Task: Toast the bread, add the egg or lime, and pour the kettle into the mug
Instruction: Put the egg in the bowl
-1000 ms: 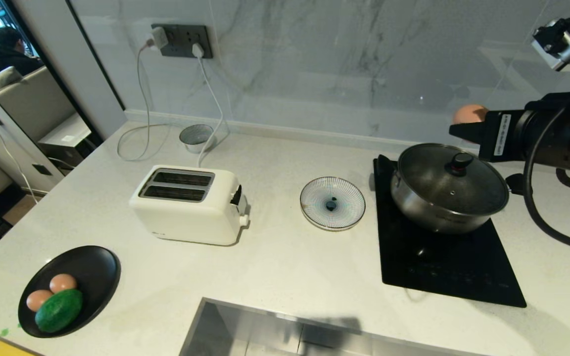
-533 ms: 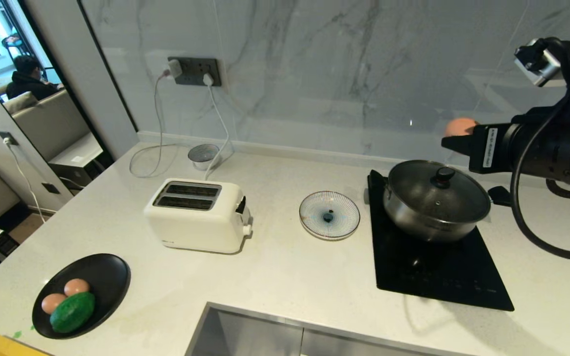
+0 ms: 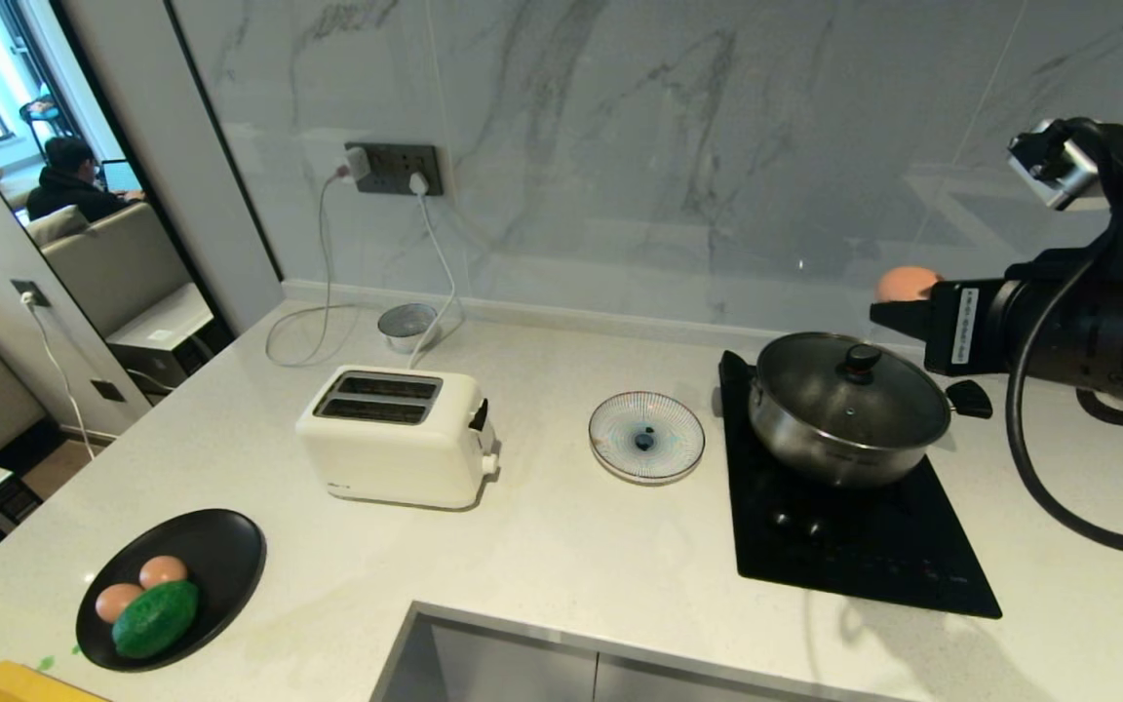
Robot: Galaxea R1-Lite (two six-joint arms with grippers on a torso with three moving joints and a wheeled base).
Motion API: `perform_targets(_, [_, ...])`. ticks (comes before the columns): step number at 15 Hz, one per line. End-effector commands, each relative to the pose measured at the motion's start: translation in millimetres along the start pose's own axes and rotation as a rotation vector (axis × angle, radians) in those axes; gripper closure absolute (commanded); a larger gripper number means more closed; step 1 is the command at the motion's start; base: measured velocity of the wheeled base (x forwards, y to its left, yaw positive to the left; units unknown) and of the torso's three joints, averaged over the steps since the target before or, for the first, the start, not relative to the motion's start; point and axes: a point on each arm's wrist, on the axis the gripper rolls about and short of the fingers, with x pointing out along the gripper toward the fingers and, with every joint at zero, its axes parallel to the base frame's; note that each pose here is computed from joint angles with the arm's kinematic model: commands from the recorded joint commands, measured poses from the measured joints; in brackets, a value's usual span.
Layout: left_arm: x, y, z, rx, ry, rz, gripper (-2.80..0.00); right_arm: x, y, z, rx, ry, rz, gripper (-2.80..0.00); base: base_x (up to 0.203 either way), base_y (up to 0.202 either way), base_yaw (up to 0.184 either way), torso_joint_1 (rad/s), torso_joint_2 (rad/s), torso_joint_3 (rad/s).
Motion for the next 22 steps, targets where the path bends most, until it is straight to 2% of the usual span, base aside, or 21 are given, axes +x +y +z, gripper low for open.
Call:
perform_targets(1, [-0.1, 0.0, 0.1, 0.000, -0.001, 0.000, 0.00, -7.9, 1.8, 0.4, 0.005, -0.012, 0.017, 0.00, 0.000, 0.000, 0.000, 0.000, 0.00, 0.000])
perform_targets(5, [-0.1, 0.0, 0.1, 0.000, -0.001, 0.000, 0.00, -17.2, -2.7, -14.8, -0.006, 0.019, 0.018, 0.00, 0.000, 0.000, 0.000, 0.000, 0.00, 0.000])
perform_targets(8, [0.0, 0.0, -0.3, 0.000, 0.000, 0.001, 0.00, -29.5, -2.8, -18.3, -0.011, 0.012, 0.048, 0.00, 0.000, 0.000, 0.000, 0.000, 0.00, 0.000])
perform_targets(15, [-0.1, 0.0, 0.1, 0.000, -0.002, -0.001, 0.00, -35.6, -4.7, -16.5, -0.010, -0.008, 0.048, 0.00, 0.000, 0.000, 0.000, 0.000, 0.00, 0.000])
perform_targets(22, [-0.1, 0.0, 0.1, 0.000, -0.002, 0.000, 0.00, -40.6, 0.3, -18.1, -0.022, -0.012, 0.081, 0.00, 0.000, -0.008, 0.160, 0.001, 0.00, 0.003])
